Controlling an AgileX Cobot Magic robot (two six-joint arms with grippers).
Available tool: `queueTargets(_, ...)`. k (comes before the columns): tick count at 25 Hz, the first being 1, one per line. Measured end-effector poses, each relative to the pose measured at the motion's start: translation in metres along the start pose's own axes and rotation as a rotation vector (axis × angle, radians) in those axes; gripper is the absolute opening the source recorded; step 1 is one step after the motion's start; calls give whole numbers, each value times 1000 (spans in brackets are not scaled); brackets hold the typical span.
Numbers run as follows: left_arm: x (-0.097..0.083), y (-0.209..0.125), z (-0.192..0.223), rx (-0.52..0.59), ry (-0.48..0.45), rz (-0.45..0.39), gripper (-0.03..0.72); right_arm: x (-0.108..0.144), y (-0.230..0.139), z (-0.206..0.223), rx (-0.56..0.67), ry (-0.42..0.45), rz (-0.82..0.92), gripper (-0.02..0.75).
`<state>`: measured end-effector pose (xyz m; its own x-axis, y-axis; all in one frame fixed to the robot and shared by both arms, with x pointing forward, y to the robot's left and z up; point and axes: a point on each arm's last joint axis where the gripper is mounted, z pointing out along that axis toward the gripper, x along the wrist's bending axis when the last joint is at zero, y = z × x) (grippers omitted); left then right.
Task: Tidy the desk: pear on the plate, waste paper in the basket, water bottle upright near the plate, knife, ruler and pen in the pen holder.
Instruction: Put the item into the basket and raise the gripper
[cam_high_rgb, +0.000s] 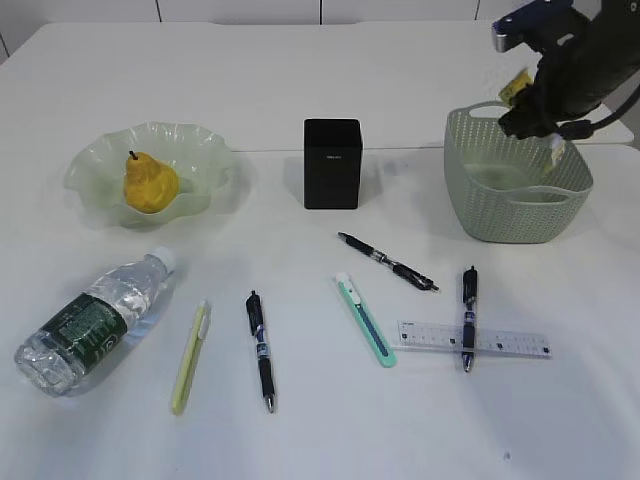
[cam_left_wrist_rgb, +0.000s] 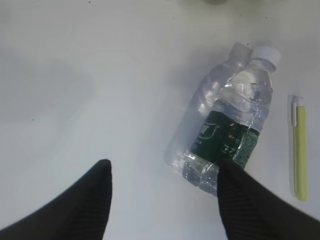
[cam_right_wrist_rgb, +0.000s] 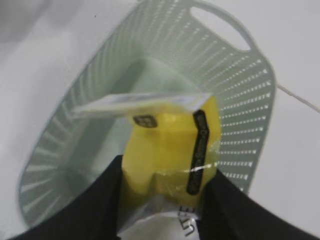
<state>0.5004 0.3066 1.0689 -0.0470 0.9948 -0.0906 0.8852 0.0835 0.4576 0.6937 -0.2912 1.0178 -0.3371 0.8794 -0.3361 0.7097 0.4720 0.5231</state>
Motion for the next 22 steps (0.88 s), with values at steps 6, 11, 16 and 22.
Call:
queueTargets(6,0,0,0,0,-1,-1,466,-7,-4,33,-7,9,148,305)
queueTargets(11,0,0,0,0,-1,-1,467,-2,-6,50,-20,40,205,409)
queueTargets(16,0,0,0,0,-5,-4,466,-5,2,47,-70,37,243,514)
queueTargets(22,-1,0,0,0,-6,-5,466,-6,12,36,-39,105,334,526)
